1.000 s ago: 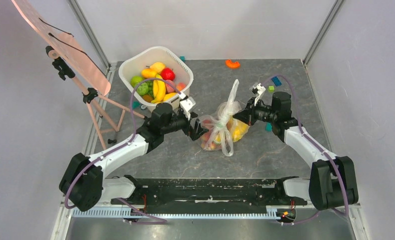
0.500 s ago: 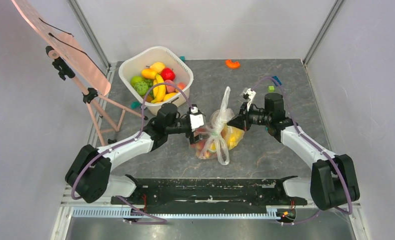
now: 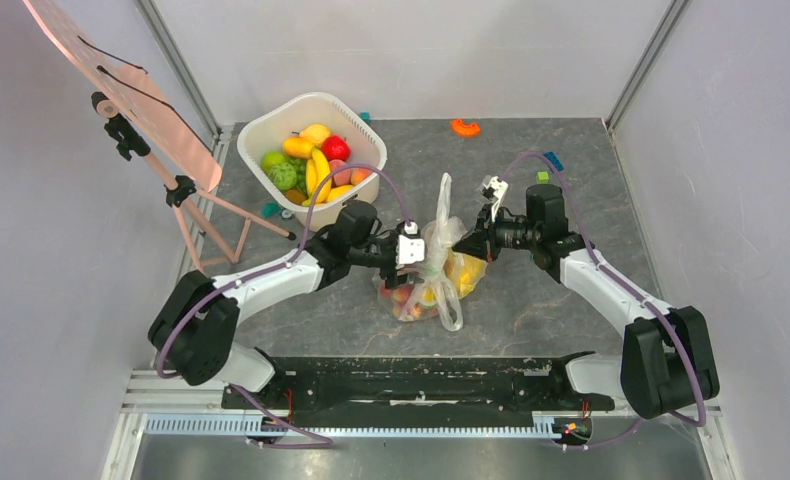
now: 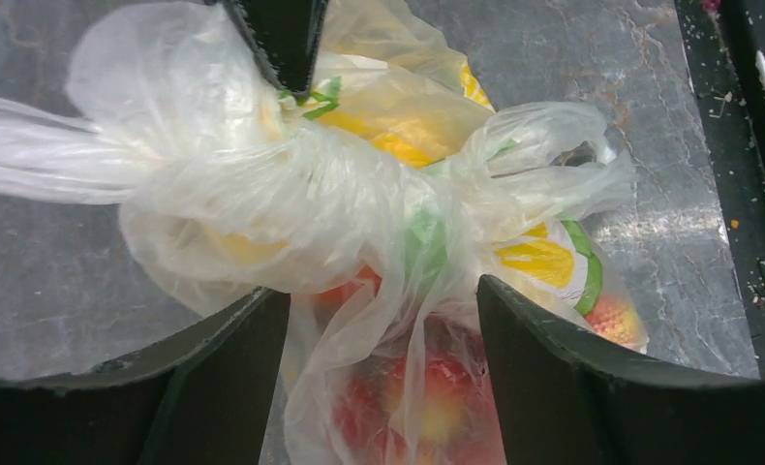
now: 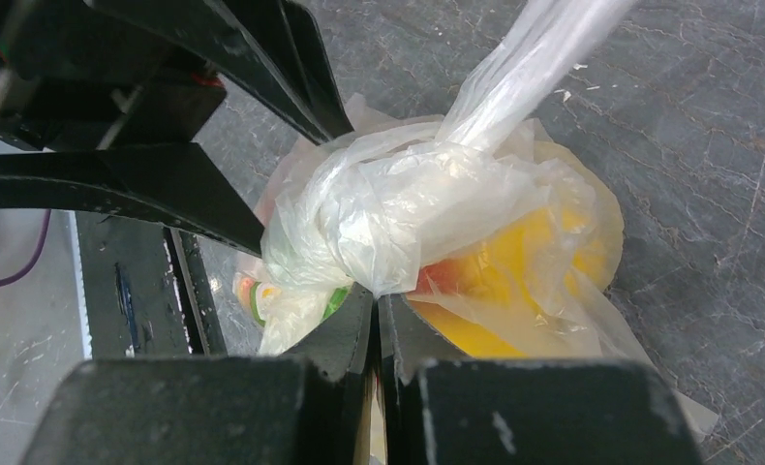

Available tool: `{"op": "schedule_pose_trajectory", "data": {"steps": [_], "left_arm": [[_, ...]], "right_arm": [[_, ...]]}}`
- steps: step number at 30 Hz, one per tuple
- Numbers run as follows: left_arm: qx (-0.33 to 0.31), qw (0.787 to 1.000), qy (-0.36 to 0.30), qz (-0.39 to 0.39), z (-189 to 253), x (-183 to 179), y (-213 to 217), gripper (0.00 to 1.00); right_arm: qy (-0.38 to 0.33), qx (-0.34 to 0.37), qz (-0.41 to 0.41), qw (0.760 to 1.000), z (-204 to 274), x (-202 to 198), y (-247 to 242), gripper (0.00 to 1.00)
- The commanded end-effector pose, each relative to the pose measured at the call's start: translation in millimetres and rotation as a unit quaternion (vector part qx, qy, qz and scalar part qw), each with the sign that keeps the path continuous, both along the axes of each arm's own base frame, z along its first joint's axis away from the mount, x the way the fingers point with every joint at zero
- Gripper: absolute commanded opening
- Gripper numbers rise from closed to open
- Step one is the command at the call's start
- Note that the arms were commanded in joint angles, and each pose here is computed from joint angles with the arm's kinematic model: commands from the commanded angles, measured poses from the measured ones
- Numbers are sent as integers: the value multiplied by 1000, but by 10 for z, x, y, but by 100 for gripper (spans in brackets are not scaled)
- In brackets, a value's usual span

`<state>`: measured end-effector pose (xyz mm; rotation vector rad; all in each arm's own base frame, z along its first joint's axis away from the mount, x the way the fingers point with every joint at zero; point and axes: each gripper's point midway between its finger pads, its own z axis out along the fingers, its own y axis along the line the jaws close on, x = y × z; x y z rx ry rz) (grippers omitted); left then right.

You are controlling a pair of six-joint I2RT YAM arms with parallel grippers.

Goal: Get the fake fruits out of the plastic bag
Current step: Untie the plastic bag at the center of the board.

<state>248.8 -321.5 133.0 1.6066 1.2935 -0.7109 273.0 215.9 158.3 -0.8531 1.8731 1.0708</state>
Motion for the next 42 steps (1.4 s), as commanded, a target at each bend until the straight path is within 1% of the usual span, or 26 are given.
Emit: {"op": "schedule_pose_trajectory", "data": {"steps": [1,5,7,8,11,12,16,18,21,24,27,32,38,40,42], "left_arm": [[43,999,16,-27,-118,-52,-23,69],[63,997,40,-37,-174,-77,-40,47],[72,995,53,-39,-179,-94,-45,28],[74,995,59,-39,-165,-87,-52,21],[86,992,80,-37,-147,-97,-50,4],[88,992,84,-36,-127,-101,-51,2],[82,992,99,-3,-10,-71,-45,2],[64,992,106,22,98,-68,-65,2],[24,988,127,80,237,-32,-94,2],[-13,978,152,142,327,19,-105,2],[-47,966,175,184,377,31,-85,2],[-99,947,183,244,363,14,85,2],[-123,926,183,305,236,-27,360,2],[-136,922,181,314,215,-46,416,2],[-144,921,179,315,208,-67,443,2]], "right_arm": [[-36,10,13,999,219,71,68,3],[-40,7,10,999,221,68,65,3],[-43,3,2,999,212,85,47,3],[-46,1,-3,999,218,96,37,3],[-53,-12,-32,998,202,166,-22,1],[-55,-18,-49,997,196,206,-55,0],[-63,-48,-139,987,168,389,-261,0],[-65,-55,-192,978,182,484,-385,0],[-54,-53,-268,960,193,600,-550,0],[-33,-42,-338,940,183,673,-700,0],[-12,-21,-383,924,165,694,-783,0],[43,12,-443,896,37,686,-902,0],[121,47,-481,867,-262,592,-1070,0],[138,61,-479,865,-348,543,-1089,0],[136,70,-461,874,-374,494,-1066,1]]}}
